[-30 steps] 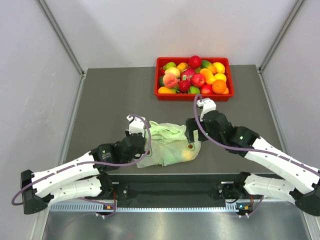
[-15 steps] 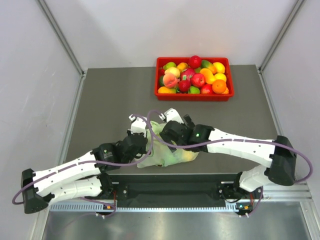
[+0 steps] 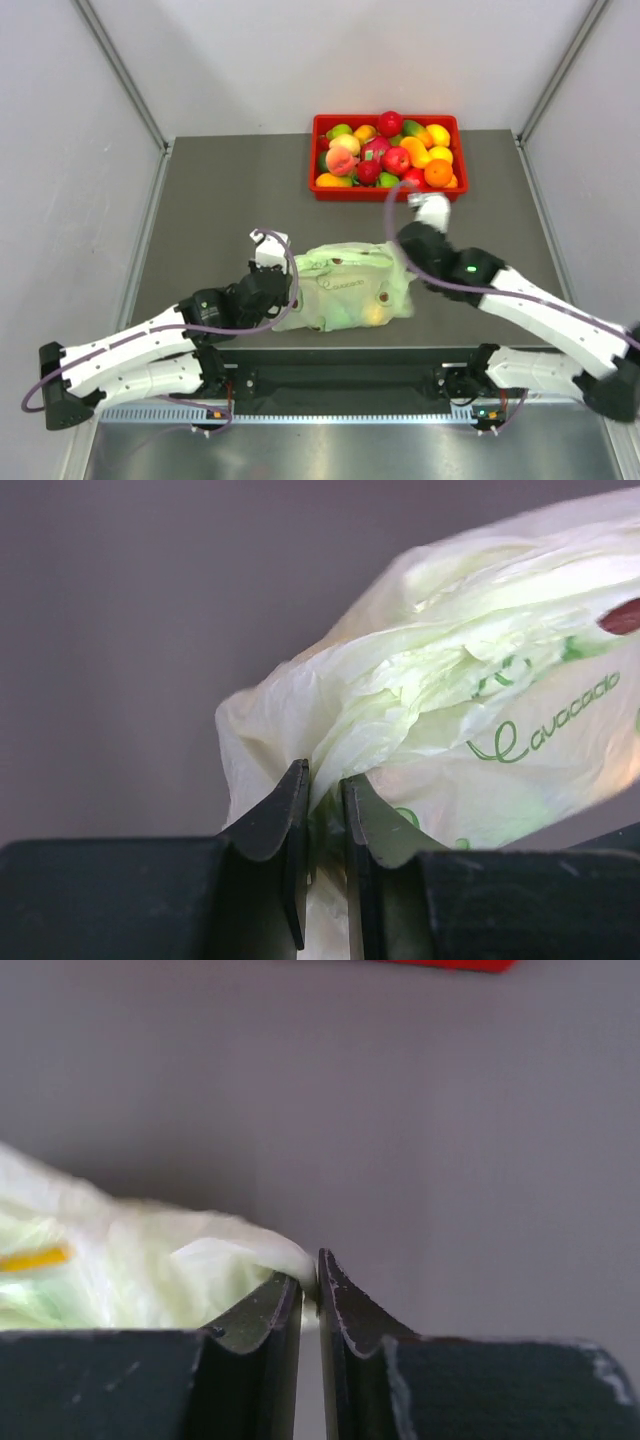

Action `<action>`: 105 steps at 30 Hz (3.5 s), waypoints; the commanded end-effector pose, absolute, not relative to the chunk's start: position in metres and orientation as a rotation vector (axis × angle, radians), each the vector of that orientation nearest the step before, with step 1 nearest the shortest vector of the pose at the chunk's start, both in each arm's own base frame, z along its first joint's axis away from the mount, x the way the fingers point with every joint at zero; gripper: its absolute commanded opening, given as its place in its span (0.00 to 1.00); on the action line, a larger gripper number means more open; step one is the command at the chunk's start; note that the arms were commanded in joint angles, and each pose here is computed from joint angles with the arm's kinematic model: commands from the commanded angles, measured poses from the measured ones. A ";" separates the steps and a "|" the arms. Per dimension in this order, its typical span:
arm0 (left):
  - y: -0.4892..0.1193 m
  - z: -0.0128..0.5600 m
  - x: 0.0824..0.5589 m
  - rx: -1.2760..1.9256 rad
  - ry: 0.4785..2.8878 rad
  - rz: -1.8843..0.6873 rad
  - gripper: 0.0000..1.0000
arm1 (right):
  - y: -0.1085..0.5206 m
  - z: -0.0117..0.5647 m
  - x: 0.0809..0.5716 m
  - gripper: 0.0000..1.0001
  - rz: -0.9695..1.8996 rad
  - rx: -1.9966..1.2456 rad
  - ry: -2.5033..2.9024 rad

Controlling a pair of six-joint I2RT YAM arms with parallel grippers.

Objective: Untie the knot of the plastic bag and take out the fruit

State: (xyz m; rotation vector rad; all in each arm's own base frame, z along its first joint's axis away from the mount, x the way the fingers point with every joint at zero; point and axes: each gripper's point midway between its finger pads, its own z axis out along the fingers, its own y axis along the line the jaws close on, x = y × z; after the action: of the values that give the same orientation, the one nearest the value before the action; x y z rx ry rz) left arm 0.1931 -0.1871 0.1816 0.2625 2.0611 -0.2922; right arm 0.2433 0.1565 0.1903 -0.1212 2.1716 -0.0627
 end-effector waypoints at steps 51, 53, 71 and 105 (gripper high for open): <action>-0.292 0.160 0.151 1.334 2.203 -0.406 0.80 | 0.137 0.209 0.237 0.67 0.398 -0.147 2.174; -0.282 0.154 0.158 1.313 2.226 -0.315 0.63 | 0.137 0.212 0.237 0.67 0.402 -0.145 2.166; -0.219 0.316 0.181 0.447 1.699 -0.620 0.00 | 0.158 0.305 0.235 0.72 0.539 -0.309 1.966; -0.172 0.310 0.163 0.199 1.639 -0.765 0.00 | 0.340 0.203 0.223 0.88 0.507 -1.122 2.144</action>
State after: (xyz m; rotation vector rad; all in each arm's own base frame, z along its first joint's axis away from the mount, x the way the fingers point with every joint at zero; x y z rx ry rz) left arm 0.1623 -0.1713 0.2942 0.2493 1.6890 -0.7156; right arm 0.2219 0.3265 0.1958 -1.1172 2.1877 0.4763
